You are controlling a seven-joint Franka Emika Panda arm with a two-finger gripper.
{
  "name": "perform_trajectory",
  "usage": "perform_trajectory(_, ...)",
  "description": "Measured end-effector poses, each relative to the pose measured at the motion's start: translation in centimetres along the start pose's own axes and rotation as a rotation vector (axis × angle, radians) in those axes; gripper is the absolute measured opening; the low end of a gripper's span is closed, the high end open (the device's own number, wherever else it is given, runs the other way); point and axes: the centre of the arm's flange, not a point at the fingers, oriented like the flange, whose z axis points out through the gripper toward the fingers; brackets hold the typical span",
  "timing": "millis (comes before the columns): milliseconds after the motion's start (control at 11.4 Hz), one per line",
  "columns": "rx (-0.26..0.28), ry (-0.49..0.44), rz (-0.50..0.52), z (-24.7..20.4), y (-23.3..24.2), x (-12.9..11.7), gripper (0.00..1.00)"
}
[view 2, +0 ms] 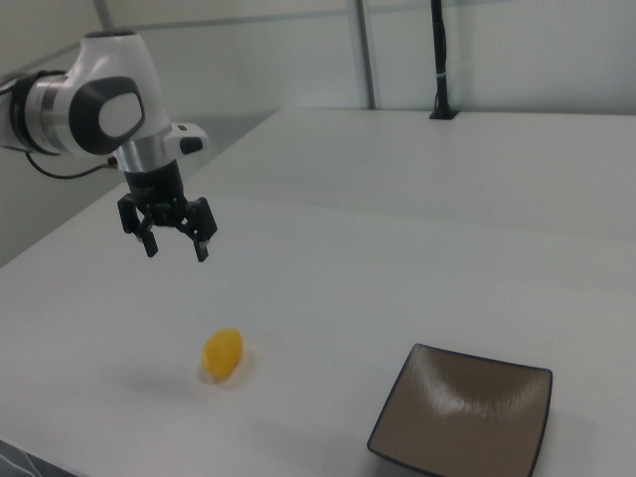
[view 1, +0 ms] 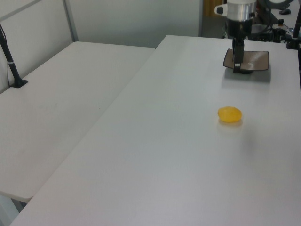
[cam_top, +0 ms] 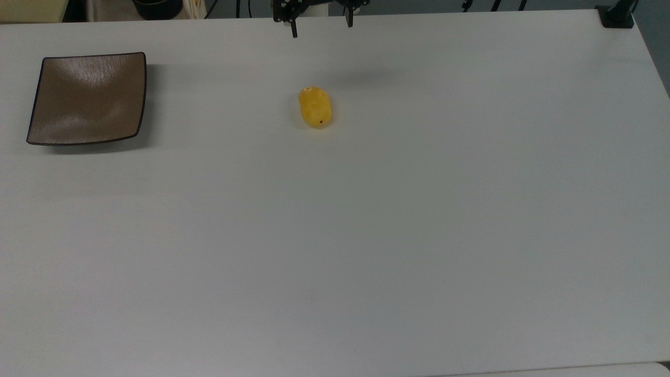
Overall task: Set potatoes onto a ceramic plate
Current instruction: 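Move the open gripper over the yellow potato and lower it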
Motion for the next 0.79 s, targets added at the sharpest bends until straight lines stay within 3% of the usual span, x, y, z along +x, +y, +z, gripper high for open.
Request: perform_trajectory(793,-0.007,0.028,-0.004,12.0,-0.9,1.0,1.00)
